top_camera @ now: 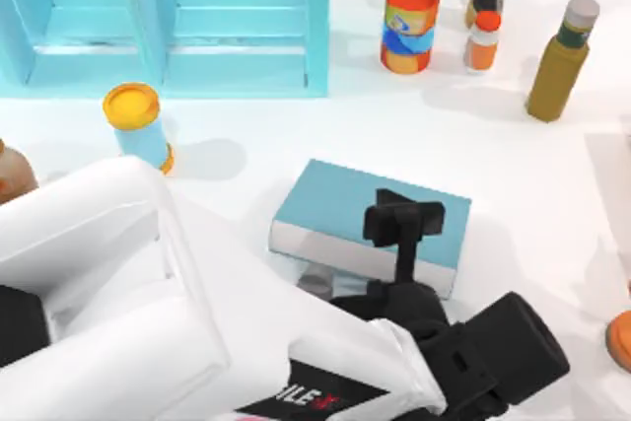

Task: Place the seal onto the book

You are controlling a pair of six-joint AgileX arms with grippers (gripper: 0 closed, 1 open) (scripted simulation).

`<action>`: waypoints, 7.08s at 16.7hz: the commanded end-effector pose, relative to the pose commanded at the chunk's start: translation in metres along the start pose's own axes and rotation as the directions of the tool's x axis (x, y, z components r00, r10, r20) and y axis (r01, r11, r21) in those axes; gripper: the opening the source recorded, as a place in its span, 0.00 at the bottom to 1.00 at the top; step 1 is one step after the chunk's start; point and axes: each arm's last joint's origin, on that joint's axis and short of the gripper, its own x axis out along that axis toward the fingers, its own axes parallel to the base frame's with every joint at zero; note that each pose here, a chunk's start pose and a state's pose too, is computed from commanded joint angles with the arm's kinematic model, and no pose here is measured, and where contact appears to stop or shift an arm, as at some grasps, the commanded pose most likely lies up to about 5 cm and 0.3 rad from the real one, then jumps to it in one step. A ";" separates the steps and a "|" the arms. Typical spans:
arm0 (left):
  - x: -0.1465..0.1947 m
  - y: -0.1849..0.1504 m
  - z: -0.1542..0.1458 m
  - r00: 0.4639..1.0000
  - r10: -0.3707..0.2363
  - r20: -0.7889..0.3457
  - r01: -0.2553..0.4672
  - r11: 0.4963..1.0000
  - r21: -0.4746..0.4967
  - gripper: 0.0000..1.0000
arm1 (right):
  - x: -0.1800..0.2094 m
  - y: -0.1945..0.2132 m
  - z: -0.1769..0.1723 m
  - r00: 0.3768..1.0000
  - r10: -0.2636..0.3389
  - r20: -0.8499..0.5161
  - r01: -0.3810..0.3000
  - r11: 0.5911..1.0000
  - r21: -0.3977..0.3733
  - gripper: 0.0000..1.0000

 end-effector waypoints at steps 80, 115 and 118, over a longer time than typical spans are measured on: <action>-0.036 -0.043 0.354 0.942 -0.319 -0.100 0.115 0.029 0.993 1.00 | 0.046 -0.023 0.104 0.838 -0.132 -0.529 0.072 0.989 -0.132 1.00; -0.036 -0.043 0.354 0.942 -0.319 -0.100 0.115 0.029 0.993 1.00 | 0.231 -0.146 0.001 0.000 0.003 -1.000 0.010 1.000 0.003 1.00; -0.036 -0.043 0.354 0.942 -0.319 -0.100 0.115 0.029 0.993 1.00 | 0.231 -0.146 0.001 0.000 0.003 -1.000 0.010 1.000 0.003 1.00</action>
